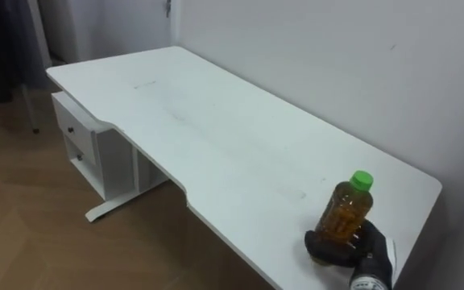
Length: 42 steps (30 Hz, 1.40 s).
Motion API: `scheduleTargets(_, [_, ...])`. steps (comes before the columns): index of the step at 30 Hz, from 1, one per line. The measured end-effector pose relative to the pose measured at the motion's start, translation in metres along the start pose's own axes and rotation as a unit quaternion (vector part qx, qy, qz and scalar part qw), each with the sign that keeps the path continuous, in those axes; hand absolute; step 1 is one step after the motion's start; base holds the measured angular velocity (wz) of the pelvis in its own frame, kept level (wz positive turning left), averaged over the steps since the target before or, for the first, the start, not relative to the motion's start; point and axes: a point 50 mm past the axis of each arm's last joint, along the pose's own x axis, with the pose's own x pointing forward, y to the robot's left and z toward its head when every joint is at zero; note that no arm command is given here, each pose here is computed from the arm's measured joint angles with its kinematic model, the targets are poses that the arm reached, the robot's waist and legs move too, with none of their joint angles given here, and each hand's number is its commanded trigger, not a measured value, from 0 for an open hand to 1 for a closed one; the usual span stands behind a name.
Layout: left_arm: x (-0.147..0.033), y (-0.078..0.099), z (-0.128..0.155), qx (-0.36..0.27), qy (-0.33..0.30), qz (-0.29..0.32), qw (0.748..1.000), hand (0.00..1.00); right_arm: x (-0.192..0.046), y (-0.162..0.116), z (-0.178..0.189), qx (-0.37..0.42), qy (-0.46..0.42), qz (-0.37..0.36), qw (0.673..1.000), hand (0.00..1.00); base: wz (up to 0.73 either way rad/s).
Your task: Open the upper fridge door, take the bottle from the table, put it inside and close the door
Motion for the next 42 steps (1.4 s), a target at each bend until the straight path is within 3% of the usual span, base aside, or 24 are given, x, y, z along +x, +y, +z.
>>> scheduleTargets(23, [0.001,-0.005,0.002,0.007,-0.004,-0.008,1.0,0.0,0.003,-0.004,0.002,0.024,0.006,-0.002,1.0,1.0,-0.03])
scheduleTargets(32, [0.0,-0.008,0.001,0.002,-0.01,-0.009,1.0,0.0,-0.021,0.023,0.01,0.051,-0.014,0.099,0.994,1.0,-0.16])
scheduleTargets(42, [0.0,-0.017,0.001,-0.026,-0.018,-0.006,0.999,0.0,-0.06,0.047,0.036,0.005,-0.132,0.229,0.964,1.0,-0.29])
